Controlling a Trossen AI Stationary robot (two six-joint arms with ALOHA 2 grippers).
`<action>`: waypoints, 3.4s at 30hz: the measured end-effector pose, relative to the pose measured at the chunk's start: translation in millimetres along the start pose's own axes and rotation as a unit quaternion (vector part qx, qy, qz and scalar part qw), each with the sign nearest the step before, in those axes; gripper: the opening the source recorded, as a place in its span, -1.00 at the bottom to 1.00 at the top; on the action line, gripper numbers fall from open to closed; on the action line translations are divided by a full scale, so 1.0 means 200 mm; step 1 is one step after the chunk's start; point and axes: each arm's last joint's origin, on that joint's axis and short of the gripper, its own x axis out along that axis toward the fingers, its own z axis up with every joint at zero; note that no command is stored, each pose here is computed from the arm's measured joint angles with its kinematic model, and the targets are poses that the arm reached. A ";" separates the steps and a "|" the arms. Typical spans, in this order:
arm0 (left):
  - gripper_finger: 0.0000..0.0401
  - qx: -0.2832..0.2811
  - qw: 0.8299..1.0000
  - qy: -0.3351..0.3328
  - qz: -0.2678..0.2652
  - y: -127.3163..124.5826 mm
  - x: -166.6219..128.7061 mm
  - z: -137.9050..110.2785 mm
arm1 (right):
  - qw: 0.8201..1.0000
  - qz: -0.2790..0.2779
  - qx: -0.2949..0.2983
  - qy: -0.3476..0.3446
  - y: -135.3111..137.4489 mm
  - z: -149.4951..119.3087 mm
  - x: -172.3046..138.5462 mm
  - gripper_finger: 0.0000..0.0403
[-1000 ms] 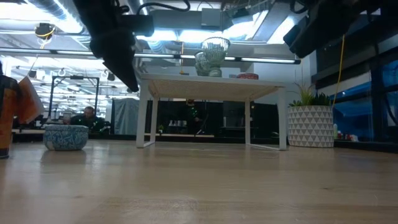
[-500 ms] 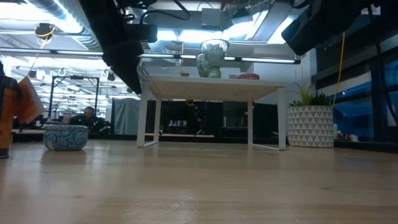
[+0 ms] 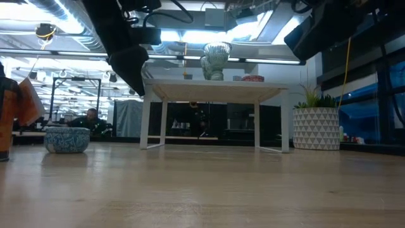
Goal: Pick & Place candle stick holders
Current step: Adjust the shelf, then put the blue patterned scented candle on the shelf aligned with the other patterned scented candles
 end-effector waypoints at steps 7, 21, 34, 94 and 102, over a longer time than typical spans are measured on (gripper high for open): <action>-0.99 0.010 1.000 0.012 -0.008 0.00 0.00 -0.01 | 1.000 0.000 0.000 -0.003 0.00 0.00 0.00 -0.99; -0.99 -0.030 0.994 0.005 -0.101 0.03 -0.23 -0.08 | 1.000 -0.001 0.000 -0.009 0.00 0.01 0.00 -0.99; -0.36 -0.066 0.974 0.151 -0.154 -0.04 -0.29 -0.23 | 1.000 -0.001 0.001 -0.010 0.00 0.01 0.00 -0.99; 0.47 0.027 0.935 0.323 -0.146 -0.34 0.18 -0.27 | 1.000 0.004 0.000 -0.009 0.00 0.01 0.00 -0.98; 0.47 0.041 0.934 0.314 -0.168 -0.38 0.14 -0.27 | 1.000 0.005 0.001 -0.020 0.00 0.02 0.00 -0.98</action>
